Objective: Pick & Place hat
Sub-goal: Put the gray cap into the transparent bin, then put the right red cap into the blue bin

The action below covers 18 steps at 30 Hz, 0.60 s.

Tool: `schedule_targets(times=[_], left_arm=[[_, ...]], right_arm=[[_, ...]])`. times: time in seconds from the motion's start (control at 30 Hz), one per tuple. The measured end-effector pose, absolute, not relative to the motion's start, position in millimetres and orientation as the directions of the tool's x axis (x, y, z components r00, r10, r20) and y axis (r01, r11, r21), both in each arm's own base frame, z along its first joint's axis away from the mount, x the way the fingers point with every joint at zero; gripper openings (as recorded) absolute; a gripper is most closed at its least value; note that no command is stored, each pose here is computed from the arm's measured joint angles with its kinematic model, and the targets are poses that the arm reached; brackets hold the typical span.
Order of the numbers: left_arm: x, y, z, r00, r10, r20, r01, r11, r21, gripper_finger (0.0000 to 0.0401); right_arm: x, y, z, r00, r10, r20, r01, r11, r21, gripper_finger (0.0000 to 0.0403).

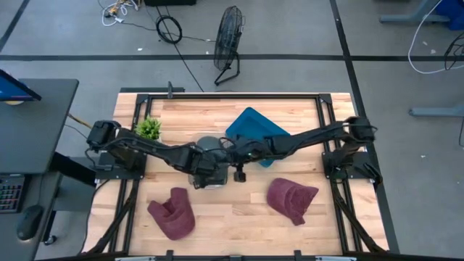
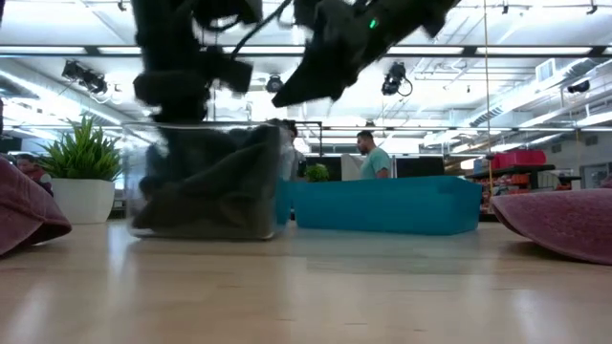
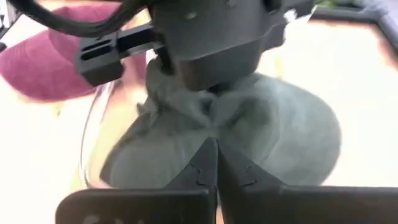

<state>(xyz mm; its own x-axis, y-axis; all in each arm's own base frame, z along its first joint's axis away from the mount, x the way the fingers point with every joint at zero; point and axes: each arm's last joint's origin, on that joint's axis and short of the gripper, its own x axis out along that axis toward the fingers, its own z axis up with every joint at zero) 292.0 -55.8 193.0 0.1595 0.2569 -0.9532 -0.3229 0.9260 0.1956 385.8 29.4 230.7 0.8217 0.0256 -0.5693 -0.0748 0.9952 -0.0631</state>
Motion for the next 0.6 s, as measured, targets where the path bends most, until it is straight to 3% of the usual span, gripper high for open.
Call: schedule_targets(times=[0.13,0.3,0.37,0.6], left_arm=[[307,-67,228,0.25,0.29,-0.924,-0.265,0.938,0.223,0.0003],[307,-76,273,0.257,0.334,-0.907,-0.256,0.928,0.269,0.0003],[302,-77,284,0.229,0.355,-0.907,-0.246,0.922,0.299,0.0002],[306,-93,309,0.352,0.383,-0.854,-0.243,0.919,0.312,0.0003]], right_arm=[[362,34,262,0.819,-0.067,-0.571,-0.022,0.989,-0.148,0.0],[325,39,293,0.783,-0.143,-0.606,0.001,0.974,-0.227,0.0],[308,44,307,0.786,-0.14,-0.602,-0.006,0.972,-0.234,0.0],[246,57,349,0.812,-0.06,-0.58,-0.057,0.982,-0.181,0.0]])
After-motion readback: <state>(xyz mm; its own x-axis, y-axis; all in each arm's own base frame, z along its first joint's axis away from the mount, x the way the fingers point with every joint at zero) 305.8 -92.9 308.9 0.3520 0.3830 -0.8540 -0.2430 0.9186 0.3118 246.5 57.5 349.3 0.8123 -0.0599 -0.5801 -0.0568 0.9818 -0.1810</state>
